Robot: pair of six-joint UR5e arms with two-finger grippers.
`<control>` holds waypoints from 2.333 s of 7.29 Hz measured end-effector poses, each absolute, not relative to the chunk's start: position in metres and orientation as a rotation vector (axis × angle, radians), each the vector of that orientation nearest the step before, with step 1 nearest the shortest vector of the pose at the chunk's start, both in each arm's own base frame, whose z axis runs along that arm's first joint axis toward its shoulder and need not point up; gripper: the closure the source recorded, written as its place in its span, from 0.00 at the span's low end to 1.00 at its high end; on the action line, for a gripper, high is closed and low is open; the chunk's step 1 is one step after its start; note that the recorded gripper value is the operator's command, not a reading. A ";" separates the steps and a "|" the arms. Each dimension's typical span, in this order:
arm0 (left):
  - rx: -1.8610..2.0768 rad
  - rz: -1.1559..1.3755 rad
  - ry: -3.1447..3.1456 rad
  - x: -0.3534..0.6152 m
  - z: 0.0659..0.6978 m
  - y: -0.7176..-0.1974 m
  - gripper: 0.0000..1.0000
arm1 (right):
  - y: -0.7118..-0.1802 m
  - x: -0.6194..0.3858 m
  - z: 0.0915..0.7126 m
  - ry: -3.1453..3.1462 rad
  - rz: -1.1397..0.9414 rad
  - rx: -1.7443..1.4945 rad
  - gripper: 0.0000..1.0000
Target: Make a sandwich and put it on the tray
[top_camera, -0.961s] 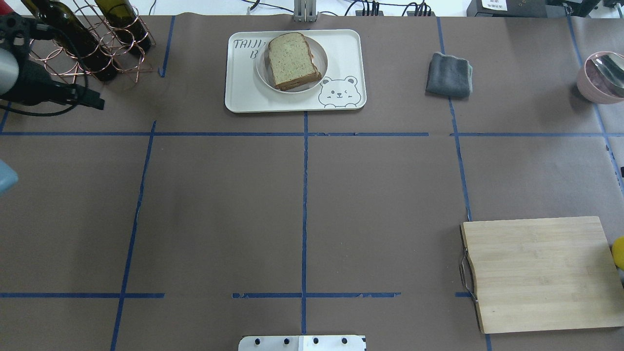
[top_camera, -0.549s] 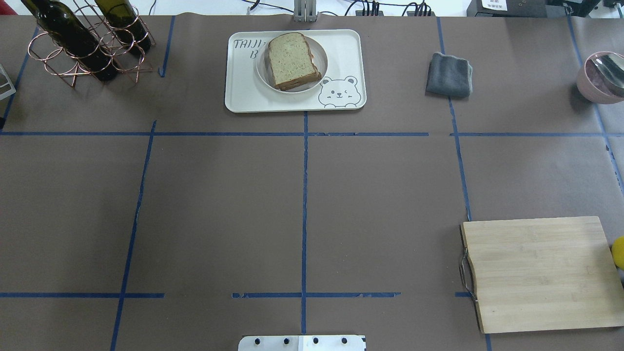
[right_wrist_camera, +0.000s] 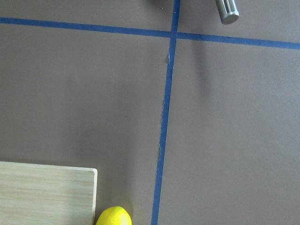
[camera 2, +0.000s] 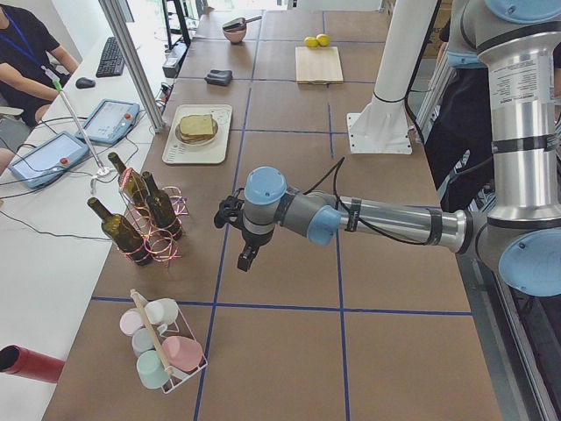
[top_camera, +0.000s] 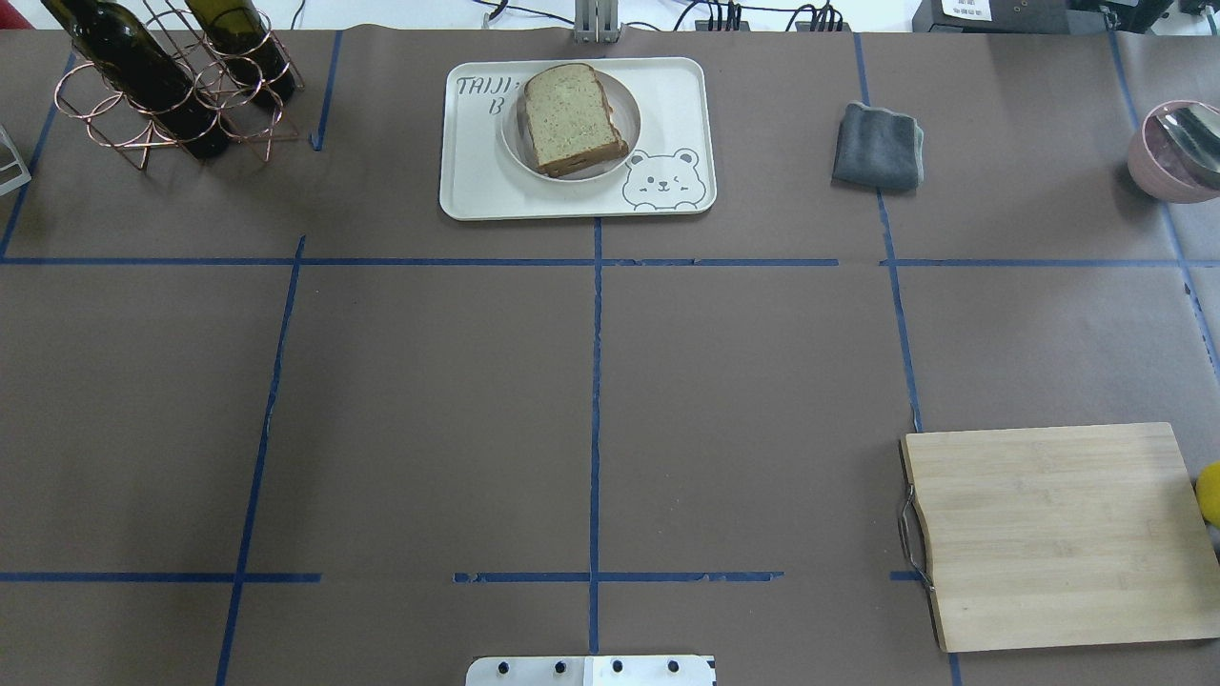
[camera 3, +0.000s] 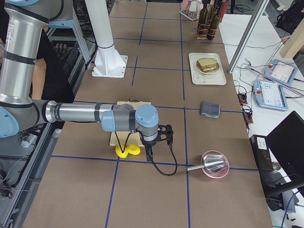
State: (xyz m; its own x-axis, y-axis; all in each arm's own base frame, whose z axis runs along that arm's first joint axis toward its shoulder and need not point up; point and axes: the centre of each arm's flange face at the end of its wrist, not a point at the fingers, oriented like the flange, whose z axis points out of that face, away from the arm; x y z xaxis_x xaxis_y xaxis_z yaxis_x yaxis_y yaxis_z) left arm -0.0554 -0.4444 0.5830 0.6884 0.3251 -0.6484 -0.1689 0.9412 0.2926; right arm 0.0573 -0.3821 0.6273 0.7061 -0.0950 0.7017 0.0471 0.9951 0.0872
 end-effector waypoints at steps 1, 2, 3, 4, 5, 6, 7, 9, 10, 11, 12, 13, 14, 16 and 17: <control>0.174 0.263 0.766 -0.075 0.579 -0.449 0.00 | -0.385 0.057 0.626 -0.783 -0.085 0.063 0.00; 0.140 0.245 0.773 -0.084 0.580 -0.449 0.00 | -0.387 0.056 0.625 -0.783 -0.087 0.060 0.00; 0.120 0.238 0.778 -0.087 0.584 -0.447 0.00 | -0.387 0.056 0.622 -0.784 -0.087 0.058 0.00; 0.114 0.237 0.780 -0.087 0.586 -0.446 0.00 | -0.387 0.056 0.619 -0.784 -0.088 0.059 0.00; 0.113 0.238 0.780 -0.087 0.586 -0.446 0.00 | -0.386 0.056 0.618 -0.784 -0.089 0.059 0.00; 0.114 0.239 0.781 -0.087 0.587 -0.446 0.00 | -0.385 0.056 0.617 -0.783 -0.090 0.060 0.00; 0.119 0.243 0.780 -0.087 0.587 -0.447 0.00 | -0.385 0.056 0.617 -0.783 -0.091 0.062 0.00; 0.109 0.266 0.777 -0.077 0.591 -0.455 0.00 | -0.386 0.055 0.616 -0.784 -0.093 0.068 0.00; 0.099 0.292 0.777 -0.065 0.592 -0.464 0.00 | -0.387 0.055 0.615 -0.784 -0.095 0.071 0.00; 0.090 0.304 0.777 -0.058 0.594 -0.471 0.00 | -0.387 0.055 0.615 -0.784 -0.095 0.073 0.00; 0.077 0.306 0.777 -0.055 0.598 -0.471 0.00 | -0.387 0.055 0.614 -0.785 -0.096 0.075 0.00; 0.064 0.301 0.778 -0.055 0.604 -0.464 0.00 | -0.387 0.055 0.614 -0.786 -0.096 0.075 0.00; 0.046 0.292 0.782 -0.056 0.613 -0.452 0.00 | -0.387 0.055 0.615 -0.787 -0.095 0.072 0.00; 0.028 0.278 0.787 -0.056 0.621 -0.439 0.00 | -0.385 0.055 0.618 -0.788 -0.091 0.066 0.00; 0.030 0.277 0.789 -0.057 0.620 -0.436 0.00 | -0.385 0.055 0.619 -0.788 -0.092 0.066 0.00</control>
